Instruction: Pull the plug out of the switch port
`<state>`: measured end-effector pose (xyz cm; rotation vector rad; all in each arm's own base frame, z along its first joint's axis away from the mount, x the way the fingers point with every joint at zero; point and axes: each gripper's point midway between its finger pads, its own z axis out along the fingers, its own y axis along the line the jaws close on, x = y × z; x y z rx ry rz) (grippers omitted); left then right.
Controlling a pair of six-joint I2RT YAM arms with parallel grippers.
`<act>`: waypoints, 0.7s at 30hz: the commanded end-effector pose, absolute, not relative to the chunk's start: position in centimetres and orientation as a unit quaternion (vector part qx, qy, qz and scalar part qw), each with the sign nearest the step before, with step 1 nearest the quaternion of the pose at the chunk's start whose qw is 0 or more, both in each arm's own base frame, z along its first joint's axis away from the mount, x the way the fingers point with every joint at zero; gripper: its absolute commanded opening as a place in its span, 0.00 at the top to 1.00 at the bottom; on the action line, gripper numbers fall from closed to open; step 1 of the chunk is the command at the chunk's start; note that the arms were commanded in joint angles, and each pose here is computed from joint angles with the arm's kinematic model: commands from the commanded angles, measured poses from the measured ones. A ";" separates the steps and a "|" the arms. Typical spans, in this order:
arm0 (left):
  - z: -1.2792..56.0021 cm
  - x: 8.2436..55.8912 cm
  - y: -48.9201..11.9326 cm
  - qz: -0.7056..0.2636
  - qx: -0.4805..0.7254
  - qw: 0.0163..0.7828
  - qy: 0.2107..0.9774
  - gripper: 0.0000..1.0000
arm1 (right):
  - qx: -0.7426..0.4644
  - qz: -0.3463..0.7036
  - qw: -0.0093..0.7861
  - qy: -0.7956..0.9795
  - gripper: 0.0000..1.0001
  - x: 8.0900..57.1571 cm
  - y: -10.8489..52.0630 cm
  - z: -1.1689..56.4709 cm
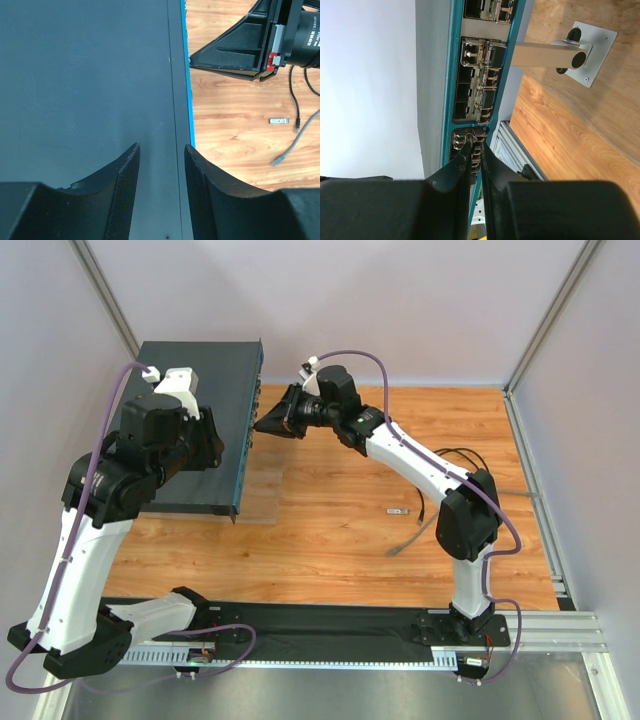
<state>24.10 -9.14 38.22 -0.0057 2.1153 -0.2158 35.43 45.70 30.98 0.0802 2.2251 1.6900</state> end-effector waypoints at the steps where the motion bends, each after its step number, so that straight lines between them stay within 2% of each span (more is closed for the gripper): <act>1: 38.8 24.1 -9.3 -0.101 -0.006 0.497 0.862 0.51 | 0.021 0.596 0.187 0.781 0.87 36.1 46.0 31.4; 10: 38.9 24.0 -9.1 -0.099 -0.007 0.498 0.861 0.51 | 0.008 0.569 0.189 0.800 0.89 36.2 46.8 30.9; 14: 38.8 24.0 -9.1 -0.100 -0.008 0.497 0.862 0.51 | -0.006 0.562 0.190 0.805 0.94 35.9 47.5 31.3; 17: 38.9 23.9 -9.0 -0.101 -0.009 0.499 0.861 0.51 | -0.028 0.538 0.203 0.818 1.00 35.4 47.7 31.9; 21: 38.9 23.9 -9.0 -0.102 -0.010 0.499 0.861 0.51 | -0.023 0.467 0.219 0.856 1.00 35.4 46.0 30.8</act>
